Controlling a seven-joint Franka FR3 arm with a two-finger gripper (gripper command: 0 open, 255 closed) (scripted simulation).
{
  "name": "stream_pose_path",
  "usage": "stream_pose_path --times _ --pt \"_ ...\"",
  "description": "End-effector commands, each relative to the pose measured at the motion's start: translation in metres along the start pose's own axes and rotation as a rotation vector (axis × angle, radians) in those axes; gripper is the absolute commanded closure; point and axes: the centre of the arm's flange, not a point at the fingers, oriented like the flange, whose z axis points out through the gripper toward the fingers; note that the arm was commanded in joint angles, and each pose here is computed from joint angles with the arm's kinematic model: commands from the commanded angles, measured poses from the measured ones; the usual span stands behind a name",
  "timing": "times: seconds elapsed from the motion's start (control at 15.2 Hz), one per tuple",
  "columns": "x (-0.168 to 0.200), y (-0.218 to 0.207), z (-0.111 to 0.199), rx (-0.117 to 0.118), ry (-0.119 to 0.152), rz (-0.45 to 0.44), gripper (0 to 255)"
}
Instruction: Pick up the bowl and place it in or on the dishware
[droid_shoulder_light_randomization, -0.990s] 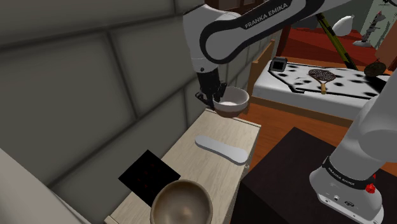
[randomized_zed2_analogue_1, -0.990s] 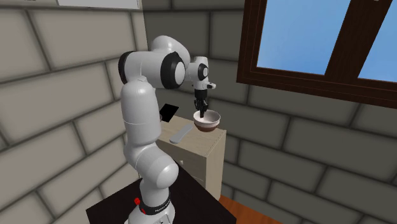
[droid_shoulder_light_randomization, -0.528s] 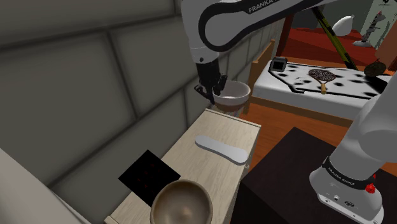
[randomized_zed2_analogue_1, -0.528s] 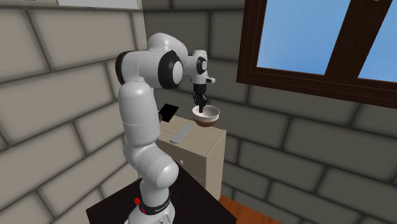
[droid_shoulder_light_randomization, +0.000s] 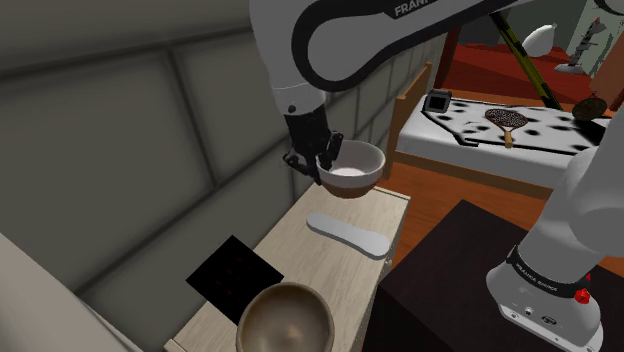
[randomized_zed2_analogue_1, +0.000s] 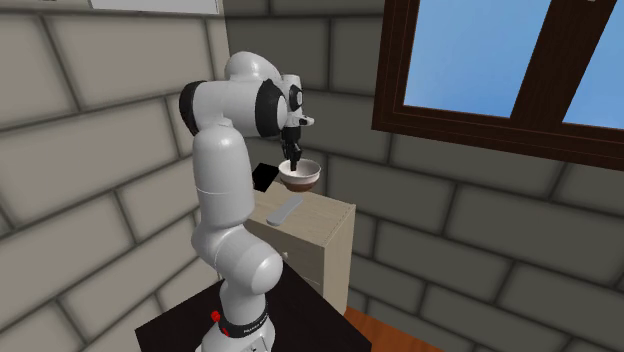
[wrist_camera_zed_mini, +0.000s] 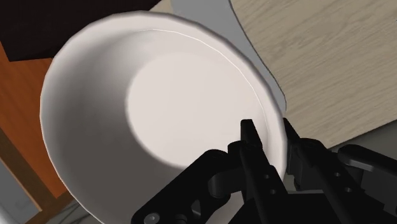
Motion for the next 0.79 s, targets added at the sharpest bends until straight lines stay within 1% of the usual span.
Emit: stream_pose_path --times 0.0,0.73 --pt "-0.018 -0.021 -0.004 0.000 0.000 0.002 255" --pt "-0.105 -0.136 -0.021 0.000 0.000 0.002 255"
